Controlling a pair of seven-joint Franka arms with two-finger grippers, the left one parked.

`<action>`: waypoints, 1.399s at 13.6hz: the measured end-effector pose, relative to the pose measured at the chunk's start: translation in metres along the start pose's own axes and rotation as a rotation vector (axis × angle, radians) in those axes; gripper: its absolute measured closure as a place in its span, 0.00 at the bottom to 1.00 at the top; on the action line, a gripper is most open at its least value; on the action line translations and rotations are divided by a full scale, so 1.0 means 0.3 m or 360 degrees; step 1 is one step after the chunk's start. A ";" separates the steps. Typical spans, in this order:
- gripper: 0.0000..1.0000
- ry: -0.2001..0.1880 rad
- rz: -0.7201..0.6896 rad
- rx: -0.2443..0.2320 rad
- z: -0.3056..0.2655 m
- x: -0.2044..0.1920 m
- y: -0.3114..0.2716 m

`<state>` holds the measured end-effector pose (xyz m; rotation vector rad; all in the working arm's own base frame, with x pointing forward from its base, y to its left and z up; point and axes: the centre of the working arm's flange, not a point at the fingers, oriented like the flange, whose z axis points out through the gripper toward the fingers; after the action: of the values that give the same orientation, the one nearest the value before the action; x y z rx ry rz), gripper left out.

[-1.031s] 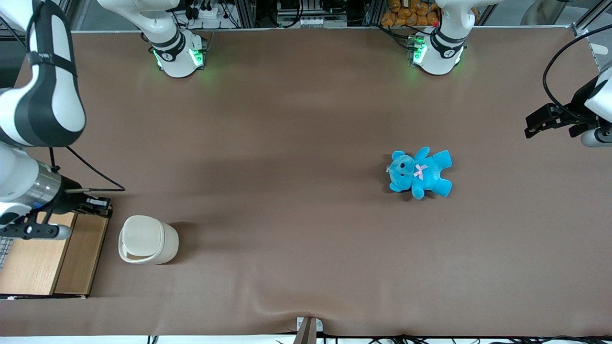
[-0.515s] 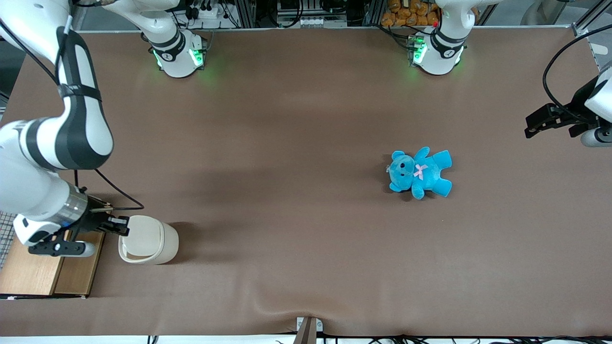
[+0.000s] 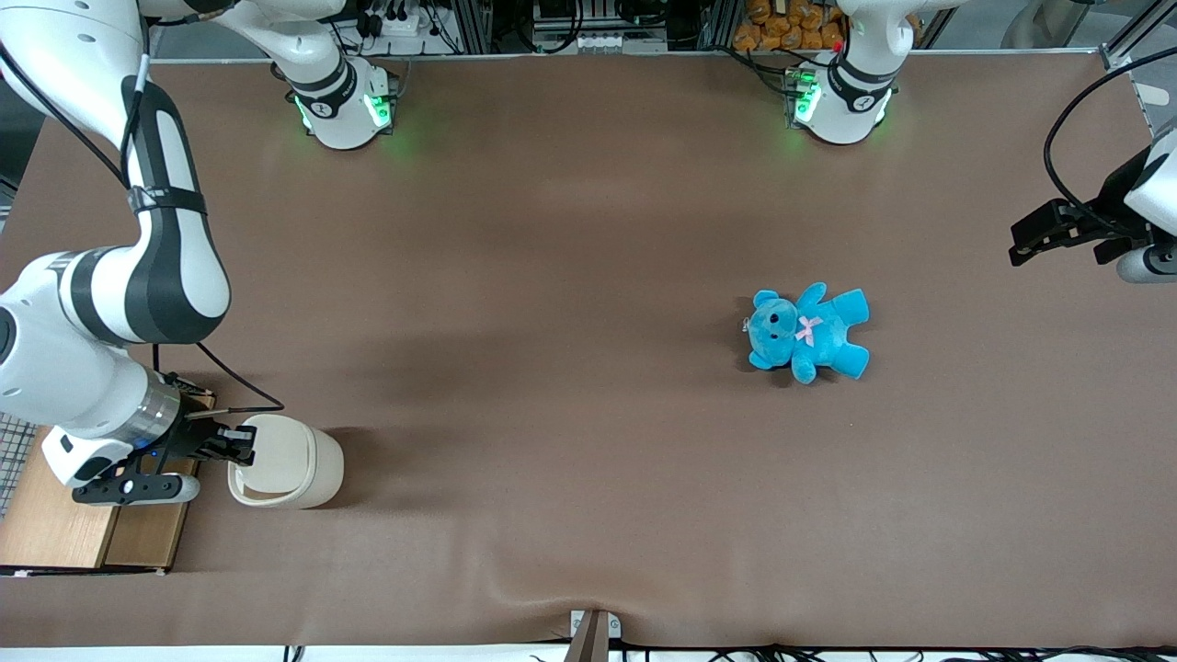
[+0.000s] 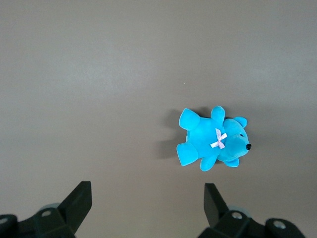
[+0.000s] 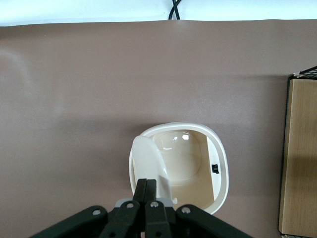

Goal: Open trash can with right arm
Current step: 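Lower the closed right gripper onto the open lid's edge, then push the lid down onto the can rim with the right gripper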

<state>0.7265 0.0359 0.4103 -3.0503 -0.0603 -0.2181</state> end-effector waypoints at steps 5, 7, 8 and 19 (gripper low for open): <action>0.99 -0.0002 -0.0035 -0.0013 0.003 0.000 0.007; 0.99 -0.0007 -0.0053 -0.0015 0.009 0.000 0.011; 0.99 -0.0011 -0.0059 -0.0021 0.015 -0.001 0.015; 0.99 0.0011 -0.0154 -0.0140 0.093 0.014 0.072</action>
<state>0.7356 0.0168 0.3815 -3.1374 -0.2038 -0.2444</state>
